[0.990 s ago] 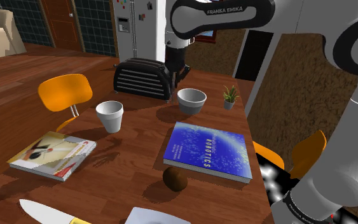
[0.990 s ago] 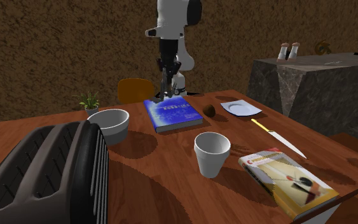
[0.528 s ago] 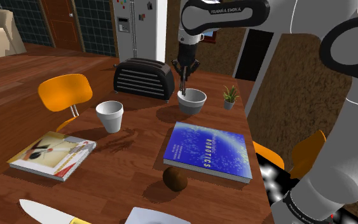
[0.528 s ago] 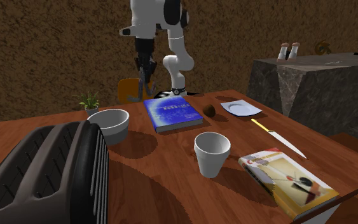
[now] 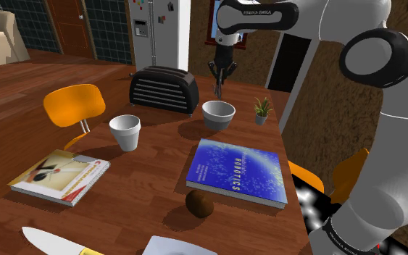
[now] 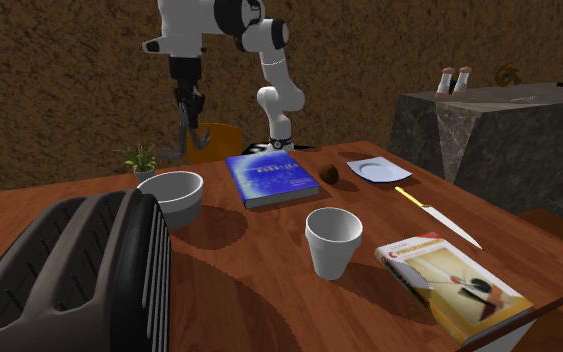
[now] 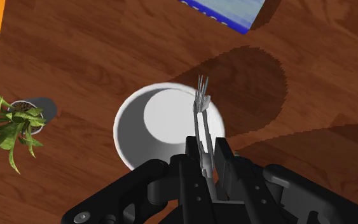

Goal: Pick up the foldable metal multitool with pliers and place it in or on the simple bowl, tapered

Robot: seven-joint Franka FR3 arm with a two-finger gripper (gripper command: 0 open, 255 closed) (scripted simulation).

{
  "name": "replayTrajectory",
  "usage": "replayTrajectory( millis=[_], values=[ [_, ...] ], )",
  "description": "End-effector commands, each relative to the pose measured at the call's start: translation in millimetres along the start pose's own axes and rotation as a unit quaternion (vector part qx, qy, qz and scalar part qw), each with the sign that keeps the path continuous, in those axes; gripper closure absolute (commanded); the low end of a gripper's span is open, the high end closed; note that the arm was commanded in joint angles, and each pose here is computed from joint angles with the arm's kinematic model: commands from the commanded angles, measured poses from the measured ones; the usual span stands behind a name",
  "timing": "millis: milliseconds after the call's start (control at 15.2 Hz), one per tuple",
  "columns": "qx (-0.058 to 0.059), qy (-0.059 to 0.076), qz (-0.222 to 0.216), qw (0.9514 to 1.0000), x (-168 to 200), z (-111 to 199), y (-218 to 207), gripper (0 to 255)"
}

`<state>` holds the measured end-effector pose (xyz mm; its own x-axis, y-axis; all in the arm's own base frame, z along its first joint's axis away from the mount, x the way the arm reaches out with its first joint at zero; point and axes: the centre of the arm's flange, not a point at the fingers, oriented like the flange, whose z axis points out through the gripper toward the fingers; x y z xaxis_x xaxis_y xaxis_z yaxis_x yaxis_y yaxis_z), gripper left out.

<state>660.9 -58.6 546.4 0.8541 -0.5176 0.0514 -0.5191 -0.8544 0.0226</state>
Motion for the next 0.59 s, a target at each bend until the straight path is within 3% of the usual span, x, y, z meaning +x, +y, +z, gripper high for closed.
replayTrajectory(
  millis=[0,198,528],
  values=[
    [0.0,0.0,-0.001,1.0,20.6,-1.8,19.1,255],
    [0.0,0.0,-0.001,1.0,50.3,-2.4,45.3,255],
    [0.0,0.0,-0.001,1.0,50.7,18.7,46.2,255]
  ],
)
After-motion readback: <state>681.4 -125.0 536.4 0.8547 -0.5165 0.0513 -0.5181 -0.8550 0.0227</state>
